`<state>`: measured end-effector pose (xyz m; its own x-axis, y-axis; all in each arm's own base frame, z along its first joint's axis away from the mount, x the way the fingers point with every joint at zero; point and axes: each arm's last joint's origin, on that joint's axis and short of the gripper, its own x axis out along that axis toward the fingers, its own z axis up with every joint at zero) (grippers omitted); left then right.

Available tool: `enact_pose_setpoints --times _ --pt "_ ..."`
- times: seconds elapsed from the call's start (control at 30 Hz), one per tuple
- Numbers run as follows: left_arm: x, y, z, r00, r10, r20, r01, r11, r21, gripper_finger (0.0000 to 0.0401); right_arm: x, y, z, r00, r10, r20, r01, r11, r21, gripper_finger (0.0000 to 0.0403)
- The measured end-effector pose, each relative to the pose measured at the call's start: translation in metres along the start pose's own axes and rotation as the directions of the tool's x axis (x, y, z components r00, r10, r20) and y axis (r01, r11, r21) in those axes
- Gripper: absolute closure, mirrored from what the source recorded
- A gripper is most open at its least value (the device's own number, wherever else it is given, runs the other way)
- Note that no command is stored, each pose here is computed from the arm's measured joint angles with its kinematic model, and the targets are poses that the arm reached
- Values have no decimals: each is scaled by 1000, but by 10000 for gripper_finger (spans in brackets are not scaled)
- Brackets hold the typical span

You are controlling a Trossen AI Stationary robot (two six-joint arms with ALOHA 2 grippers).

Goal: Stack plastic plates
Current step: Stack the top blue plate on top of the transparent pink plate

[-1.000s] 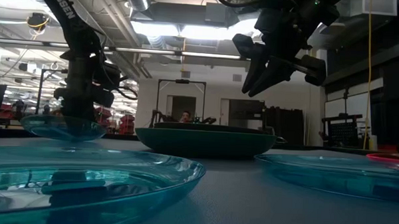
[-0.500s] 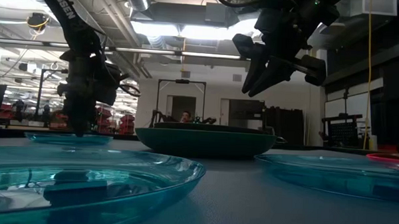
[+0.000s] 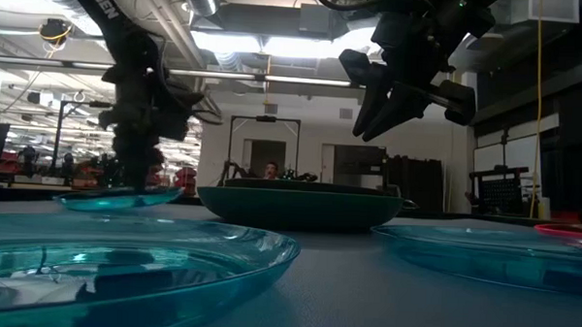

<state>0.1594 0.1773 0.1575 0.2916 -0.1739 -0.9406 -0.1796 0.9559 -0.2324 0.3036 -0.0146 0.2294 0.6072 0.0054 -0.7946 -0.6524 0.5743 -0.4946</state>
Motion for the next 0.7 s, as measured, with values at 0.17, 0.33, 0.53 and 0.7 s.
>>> enact_pose_setpoints --times 0.17,0.33,0.53,0.7 --pt "-8 -7 17 999 -22 44 20 999 48 401 0 0 0 1000 1 -1 -1 1000 0 352" --pt "-16 -16 31 999 -40 34 37 995 96 401 0 0 0 1000 2 -1 -2 1000 0 352" --pt "-26 -31 46 997 -79 19 75 985 157 401 -8 1 0 1000 0 0 0 1000 0 352" --pt "-33 -46 60 992 -118 35 109 975 191 401 -24 1 0 1000 -20 13 20 1000 -1 352"
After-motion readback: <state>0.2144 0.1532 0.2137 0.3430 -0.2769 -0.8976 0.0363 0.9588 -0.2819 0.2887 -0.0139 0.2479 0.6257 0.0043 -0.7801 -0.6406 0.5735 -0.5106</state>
